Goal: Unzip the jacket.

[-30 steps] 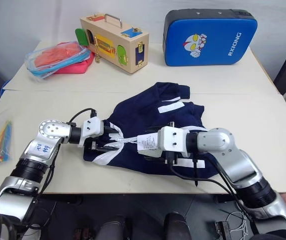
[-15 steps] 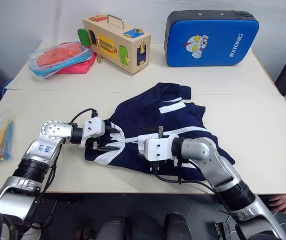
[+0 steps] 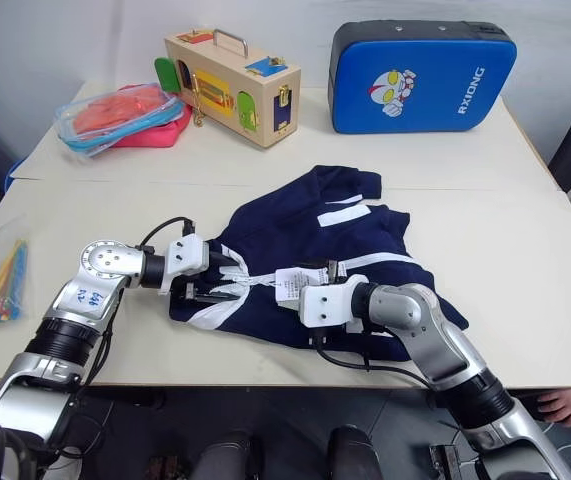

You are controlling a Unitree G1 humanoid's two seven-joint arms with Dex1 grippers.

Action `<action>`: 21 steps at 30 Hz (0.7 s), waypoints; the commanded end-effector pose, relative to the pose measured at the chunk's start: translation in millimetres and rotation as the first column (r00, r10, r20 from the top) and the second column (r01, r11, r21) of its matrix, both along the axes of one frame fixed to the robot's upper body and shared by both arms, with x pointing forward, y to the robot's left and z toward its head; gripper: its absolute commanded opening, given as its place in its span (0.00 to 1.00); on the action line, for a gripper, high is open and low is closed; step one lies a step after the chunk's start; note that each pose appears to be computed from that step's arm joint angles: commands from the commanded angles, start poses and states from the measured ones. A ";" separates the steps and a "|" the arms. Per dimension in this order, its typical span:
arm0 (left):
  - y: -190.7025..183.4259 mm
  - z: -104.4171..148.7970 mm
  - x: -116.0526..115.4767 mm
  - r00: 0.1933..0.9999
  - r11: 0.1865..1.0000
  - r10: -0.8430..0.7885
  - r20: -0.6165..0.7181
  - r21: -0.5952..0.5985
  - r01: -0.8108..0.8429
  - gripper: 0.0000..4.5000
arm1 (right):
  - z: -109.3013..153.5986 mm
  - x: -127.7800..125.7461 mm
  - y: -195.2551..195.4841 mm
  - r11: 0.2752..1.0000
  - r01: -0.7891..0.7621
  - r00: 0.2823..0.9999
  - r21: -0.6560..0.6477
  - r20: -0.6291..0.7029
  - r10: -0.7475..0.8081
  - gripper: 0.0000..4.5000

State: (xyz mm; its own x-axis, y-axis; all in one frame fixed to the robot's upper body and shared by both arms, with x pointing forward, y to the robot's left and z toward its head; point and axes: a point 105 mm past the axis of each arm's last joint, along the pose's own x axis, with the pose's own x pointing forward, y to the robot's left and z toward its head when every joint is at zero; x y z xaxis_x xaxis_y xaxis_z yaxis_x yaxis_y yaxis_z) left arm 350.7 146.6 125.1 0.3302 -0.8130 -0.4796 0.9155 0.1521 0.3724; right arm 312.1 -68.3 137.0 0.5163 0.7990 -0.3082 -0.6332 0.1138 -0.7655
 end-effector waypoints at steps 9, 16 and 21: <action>3.8 -16.4 -4.5 1.000 0.999 0.006 -0.019 0.048 -0.005 0.81 | 14.8 9.8 -6.3 0.996 0.050 0.999 0.074 0.006 -0.051 0.18; 4.0 -17.8 -5.3 1.000 0.999 0.001 -0.016 0.055 0.000 0.81 | 34.0 -3.0 1.6 0.960 0.041 0.980 0.276 -0.197 0.015 0.18; 4.2 -18.0 -4.1 1.000 0.998 0.002 -0.015 0.057 -0.001 0.81 | 25.7 8.8 -7.7 0.979 0.098 0.987 0.177 -0.144 -0.073 0.18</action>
State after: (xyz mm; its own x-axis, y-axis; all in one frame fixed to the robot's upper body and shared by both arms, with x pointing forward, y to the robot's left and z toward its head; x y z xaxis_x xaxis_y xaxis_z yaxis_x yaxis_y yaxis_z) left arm 349.3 146.4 125.0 0.3365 -0.8142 -0.4731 0.9046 0.1398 0.4028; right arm 317.2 -73.9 158.2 0.5223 0.8195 -0.2358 -0.7530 0.3134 -0.5786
